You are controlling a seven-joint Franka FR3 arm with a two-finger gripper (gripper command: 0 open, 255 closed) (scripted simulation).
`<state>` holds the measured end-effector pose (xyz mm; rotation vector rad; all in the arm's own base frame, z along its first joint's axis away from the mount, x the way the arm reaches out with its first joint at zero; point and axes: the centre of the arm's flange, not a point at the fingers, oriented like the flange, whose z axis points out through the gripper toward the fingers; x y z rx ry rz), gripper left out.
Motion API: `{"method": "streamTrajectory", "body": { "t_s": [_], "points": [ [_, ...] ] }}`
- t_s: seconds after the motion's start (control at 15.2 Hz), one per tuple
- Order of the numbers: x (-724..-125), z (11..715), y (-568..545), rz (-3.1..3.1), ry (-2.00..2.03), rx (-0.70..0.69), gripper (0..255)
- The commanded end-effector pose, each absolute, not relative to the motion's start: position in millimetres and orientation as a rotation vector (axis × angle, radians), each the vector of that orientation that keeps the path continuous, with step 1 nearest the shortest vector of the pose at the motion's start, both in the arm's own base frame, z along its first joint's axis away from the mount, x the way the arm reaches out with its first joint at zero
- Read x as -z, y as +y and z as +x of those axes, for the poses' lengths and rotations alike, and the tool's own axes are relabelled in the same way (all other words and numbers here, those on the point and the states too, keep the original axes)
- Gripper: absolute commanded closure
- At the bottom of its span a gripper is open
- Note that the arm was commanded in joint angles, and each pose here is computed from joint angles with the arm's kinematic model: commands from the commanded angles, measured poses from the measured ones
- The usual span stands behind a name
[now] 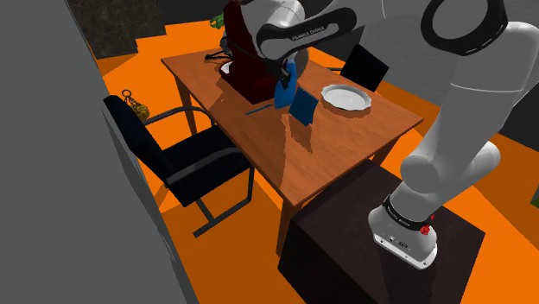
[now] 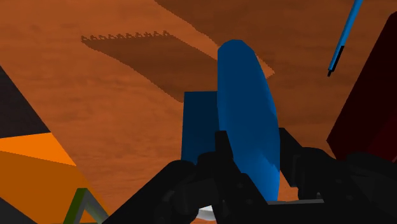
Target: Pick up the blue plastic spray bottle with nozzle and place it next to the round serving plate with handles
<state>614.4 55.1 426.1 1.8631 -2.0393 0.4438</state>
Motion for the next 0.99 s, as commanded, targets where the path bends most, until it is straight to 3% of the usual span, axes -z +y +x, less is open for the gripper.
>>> {"method": "streamTrajectory", "body": {
  "t_s": [0.0,0.92],
  "points": [
    [-436.8,614.6,55.4,1.863,-2.039,-0.444,255],
    [-510.8,614.6,55.4,1.863,-2.039,-0.444,255]
  ]
}}
